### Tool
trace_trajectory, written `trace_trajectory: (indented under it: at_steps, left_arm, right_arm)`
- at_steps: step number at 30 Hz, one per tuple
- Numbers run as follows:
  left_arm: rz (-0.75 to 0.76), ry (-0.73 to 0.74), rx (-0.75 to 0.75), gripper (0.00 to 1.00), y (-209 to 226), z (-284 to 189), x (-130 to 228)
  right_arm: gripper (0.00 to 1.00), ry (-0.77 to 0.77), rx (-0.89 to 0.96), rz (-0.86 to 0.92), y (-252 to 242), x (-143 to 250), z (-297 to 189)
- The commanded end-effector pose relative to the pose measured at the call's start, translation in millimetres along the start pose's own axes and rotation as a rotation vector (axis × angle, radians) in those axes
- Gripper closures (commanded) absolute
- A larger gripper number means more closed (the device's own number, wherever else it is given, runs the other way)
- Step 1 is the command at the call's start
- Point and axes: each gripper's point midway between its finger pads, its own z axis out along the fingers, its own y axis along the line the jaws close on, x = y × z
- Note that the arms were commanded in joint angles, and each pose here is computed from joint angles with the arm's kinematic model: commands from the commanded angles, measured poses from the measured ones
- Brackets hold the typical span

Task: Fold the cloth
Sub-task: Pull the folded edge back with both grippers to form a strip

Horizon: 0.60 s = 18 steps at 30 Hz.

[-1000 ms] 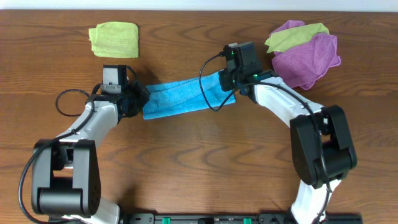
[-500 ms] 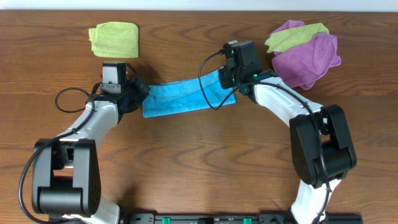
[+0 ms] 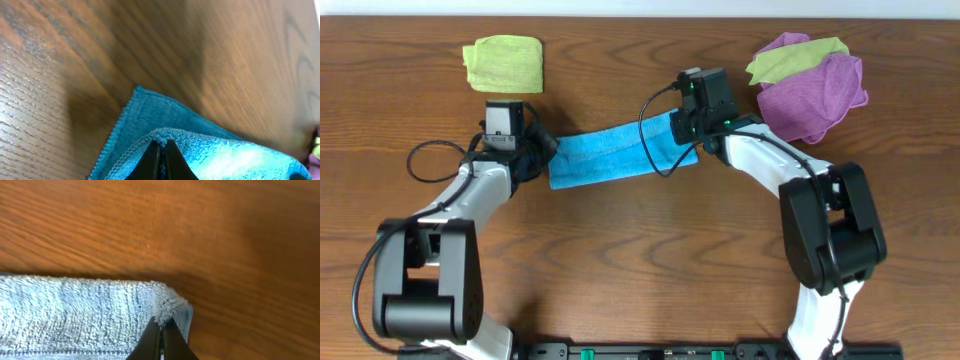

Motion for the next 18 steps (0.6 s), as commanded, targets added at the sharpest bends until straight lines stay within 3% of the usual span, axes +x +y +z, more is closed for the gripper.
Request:
trace_trajectory:
  at_steps: [1, 4, 8, 11, 18]
  left_arm:
    - [-0.013, 0.008, -0.053, 0.94, 17, 11, 3]
    - [0.003, 0.009, -0.058, 0.91, 18, 13, 3]
    - [0.034, -0.007, -0.056, 0.65, 18, 11, -3]
    - [0.033, -0.02, -0.048, 0.52, 16, 8, -9]
    - [0.066, -0.081, 0.031, 0.35, -8, -18, -34]
  right_arm:
    - [0.99, -0.002, 0.008, -0.013, -2, -3, 2]
    - [0.89, 0.016, 0.009, -0.013, -3, 1, 2]
    - [0.6, 0.052, 0.011, -0.01, -3, 10, 0]
    - [0.48, 0.067, 0.012, -0.009, -3, 11, -6]
    - [0.42, 0.024, 0.011, 0.052, -1, -9, -40]
